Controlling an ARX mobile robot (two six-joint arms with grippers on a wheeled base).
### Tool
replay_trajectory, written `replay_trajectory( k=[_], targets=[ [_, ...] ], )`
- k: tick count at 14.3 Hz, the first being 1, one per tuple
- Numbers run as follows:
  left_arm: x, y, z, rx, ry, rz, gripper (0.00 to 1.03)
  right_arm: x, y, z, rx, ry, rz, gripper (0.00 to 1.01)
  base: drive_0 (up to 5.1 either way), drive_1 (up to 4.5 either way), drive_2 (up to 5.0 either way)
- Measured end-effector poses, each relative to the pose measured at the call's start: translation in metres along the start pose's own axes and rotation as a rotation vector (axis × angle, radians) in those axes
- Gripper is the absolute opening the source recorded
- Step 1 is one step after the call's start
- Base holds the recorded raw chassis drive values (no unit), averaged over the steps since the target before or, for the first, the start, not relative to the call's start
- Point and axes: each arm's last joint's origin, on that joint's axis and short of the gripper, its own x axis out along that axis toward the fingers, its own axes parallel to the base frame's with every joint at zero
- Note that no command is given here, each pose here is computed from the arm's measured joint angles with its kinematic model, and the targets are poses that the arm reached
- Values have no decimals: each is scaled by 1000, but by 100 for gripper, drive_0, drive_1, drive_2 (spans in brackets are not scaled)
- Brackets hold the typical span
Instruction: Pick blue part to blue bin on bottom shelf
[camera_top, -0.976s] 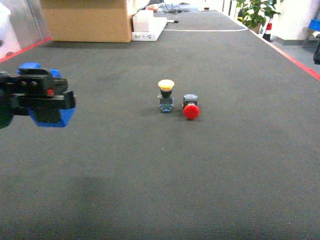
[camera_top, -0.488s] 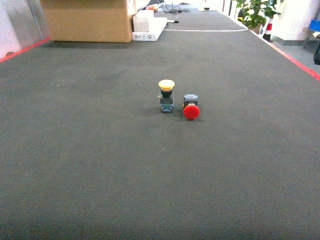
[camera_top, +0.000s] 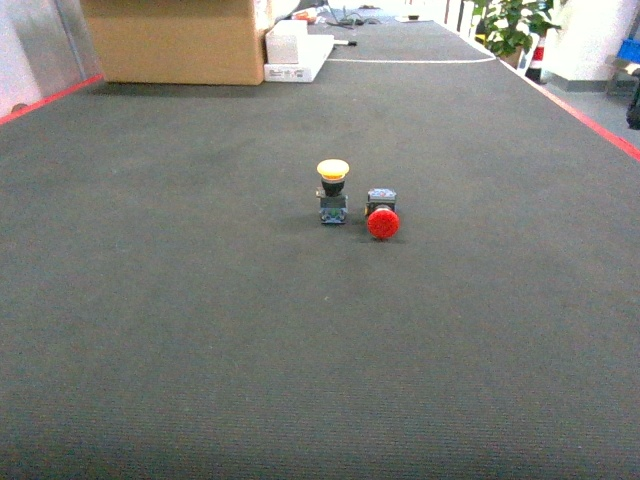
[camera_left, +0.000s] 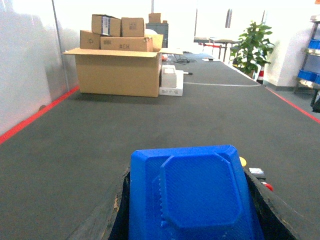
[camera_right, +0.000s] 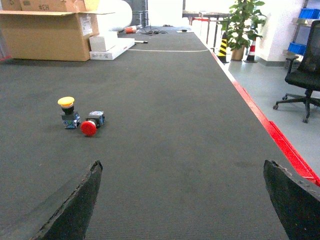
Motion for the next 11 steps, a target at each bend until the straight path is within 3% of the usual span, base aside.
replay_trajectory(
  k=[3,11],
  targets=[
    [-1,0,1,15,-9,3,45,0,0,0,0,0,0,98,0,0,0],
    [-1,0,1,15,-10,3,45,0,0,0,0,0,0,98,0,0,0]
  ],
)
